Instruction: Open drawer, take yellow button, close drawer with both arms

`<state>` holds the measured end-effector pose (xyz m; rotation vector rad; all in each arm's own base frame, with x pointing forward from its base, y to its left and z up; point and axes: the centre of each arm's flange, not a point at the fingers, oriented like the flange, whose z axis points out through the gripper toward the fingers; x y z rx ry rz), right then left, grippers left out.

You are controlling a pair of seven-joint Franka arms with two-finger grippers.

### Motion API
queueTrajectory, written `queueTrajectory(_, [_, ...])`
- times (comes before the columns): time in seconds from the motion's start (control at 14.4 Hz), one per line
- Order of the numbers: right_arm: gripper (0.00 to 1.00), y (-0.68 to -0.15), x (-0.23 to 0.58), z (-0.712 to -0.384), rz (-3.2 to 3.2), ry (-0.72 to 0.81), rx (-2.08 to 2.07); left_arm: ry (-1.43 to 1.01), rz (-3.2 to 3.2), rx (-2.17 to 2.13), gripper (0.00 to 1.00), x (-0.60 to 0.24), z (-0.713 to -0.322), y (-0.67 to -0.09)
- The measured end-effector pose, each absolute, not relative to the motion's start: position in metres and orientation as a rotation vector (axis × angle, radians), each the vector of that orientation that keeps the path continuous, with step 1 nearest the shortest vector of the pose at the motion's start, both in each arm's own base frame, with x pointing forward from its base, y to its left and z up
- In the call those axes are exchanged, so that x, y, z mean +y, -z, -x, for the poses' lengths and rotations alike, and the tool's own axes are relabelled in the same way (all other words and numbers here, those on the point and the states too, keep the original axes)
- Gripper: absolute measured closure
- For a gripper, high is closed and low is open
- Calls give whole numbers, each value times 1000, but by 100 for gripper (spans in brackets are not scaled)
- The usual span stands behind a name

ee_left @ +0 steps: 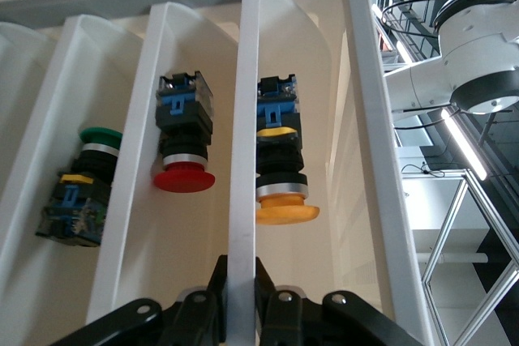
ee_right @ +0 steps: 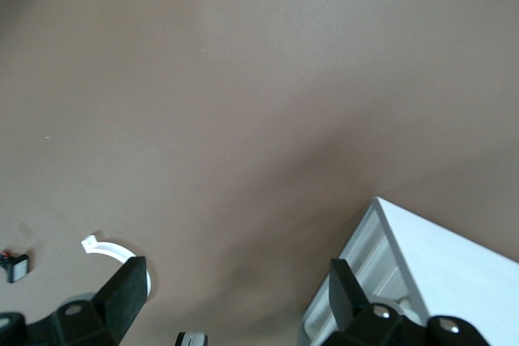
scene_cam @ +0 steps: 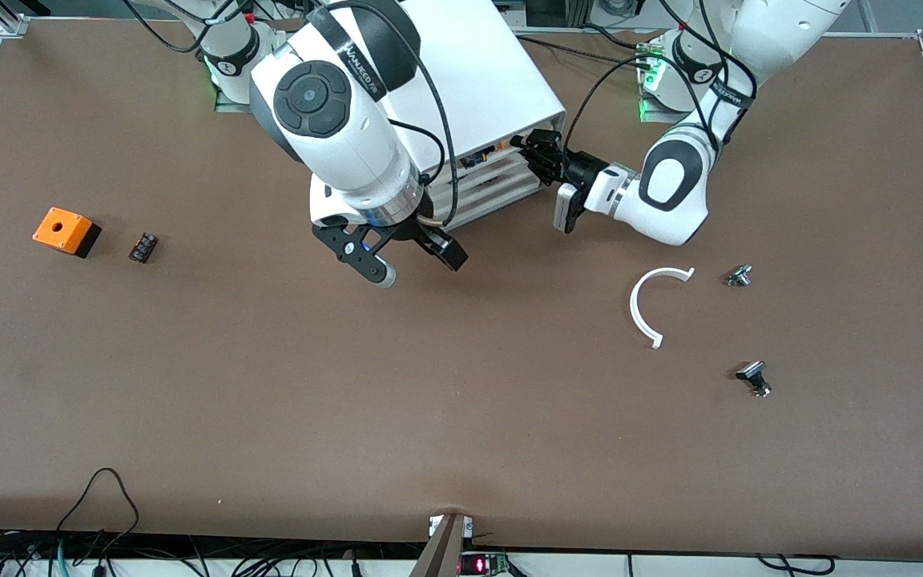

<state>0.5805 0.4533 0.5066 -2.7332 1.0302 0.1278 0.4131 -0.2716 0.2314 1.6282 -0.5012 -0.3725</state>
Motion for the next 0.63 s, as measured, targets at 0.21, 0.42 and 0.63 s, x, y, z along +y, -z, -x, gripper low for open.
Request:
queueTrajectory(0.21, [0,-512,461,-578,2680,-126,1087,325,-1661,-464,88,-243,-439,-236])
queueTrajectory(0.42, [0,-507,483,-571,2604,-123,1169,304,-1707,-448,88,-219,-474,-246])
queueTrajectory(0.63, [0,-475,523,-553,2557,-161,1265,292,-1721,-409,88,-209,-499,-247])
